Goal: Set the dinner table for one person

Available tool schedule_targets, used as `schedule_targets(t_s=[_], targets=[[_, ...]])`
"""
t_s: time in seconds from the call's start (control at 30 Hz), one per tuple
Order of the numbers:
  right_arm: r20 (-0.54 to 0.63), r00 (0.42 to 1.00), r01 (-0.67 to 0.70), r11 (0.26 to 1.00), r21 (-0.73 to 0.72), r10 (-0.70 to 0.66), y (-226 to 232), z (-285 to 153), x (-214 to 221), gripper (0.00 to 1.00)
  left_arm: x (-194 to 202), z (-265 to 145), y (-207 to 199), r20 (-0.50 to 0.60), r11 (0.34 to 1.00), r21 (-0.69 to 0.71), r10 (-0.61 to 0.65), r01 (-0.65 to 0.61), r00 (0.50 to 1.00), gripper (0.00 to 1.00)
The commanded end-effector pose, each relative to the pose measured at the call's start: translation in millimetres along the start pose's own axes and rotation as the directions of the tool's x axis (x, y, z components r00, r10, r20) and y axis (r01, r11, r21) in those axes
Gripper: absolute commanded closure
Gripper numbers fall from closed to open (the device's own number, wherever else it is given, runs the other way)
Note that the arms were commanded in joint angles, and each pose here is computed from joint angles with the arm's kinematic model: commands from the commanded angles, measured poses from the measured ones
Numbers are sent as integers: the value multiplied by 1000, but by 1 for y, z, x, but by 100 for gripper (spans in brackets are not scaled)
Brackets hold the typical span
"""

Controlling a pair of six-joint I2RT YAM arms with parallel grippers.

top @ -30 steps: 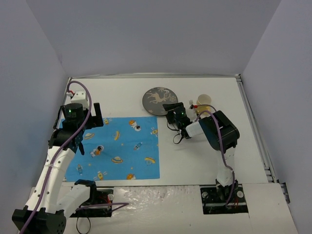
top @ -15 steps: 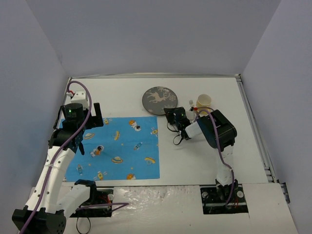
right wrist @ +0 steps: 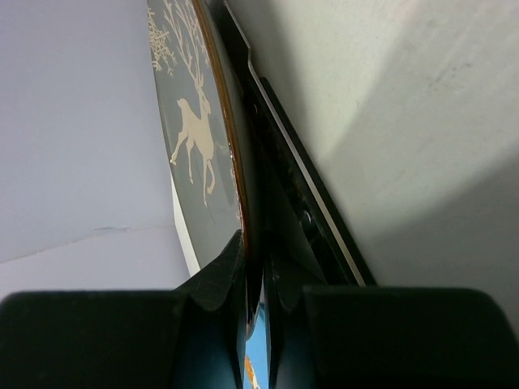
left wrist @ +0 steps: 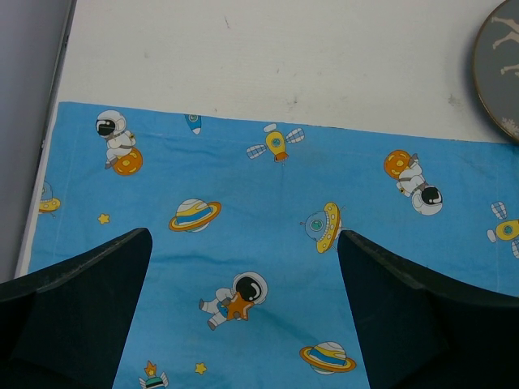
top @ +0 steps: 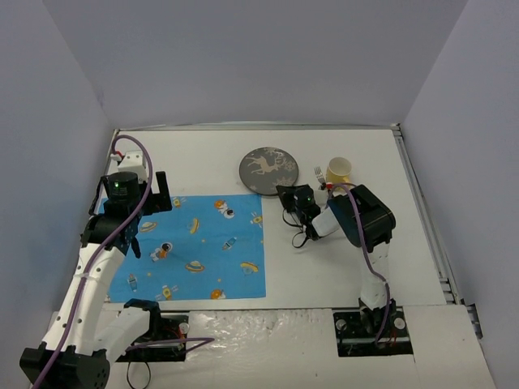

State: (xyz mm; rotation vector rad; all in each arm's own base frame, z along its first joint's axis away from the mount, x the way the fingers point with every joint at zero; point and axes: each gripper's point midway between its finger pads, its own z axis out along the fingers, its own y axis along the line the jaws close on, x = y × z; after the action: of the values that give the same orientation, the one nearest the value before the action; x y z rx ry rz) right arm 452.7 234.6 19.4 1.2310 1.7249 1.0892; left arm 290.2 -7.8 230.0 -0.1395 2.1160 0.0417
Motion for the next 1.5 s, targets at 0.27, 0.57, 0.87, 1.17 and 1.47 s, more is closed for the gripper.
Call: schedule_targets(t_s=[0.27, 0.57, 0.87, 1.17, 1.47], targets=[[-82, 994, 39, 922, -385, -76, 128, -57, -5, 100, -23, -5, -5, 78, 1000, 22, -21, 20, 997, 3], [-241, 939, 85, 844, -529, -246, 165, -96, 27, 100, -37, -22, -9, 105, 997, 54, -53, 48, 993, 3], [-461, 764, 141, 814, -564, -452, 170, -127, 86, 100, -43, -42, -13, 90, 995, 85, -64, 57, 994, 3], [-589, 524, 196, 760, -620, -615, 147, -159, 177, 100, -54, -67, -8, 114, 995, 80, -69, 60, 991, 3], [-647, 386, 154, 737, -658, -658, 132, -170, 250, 100, -45, -67, -6, 103, 995, 73, -74, 67, 992, 3]])
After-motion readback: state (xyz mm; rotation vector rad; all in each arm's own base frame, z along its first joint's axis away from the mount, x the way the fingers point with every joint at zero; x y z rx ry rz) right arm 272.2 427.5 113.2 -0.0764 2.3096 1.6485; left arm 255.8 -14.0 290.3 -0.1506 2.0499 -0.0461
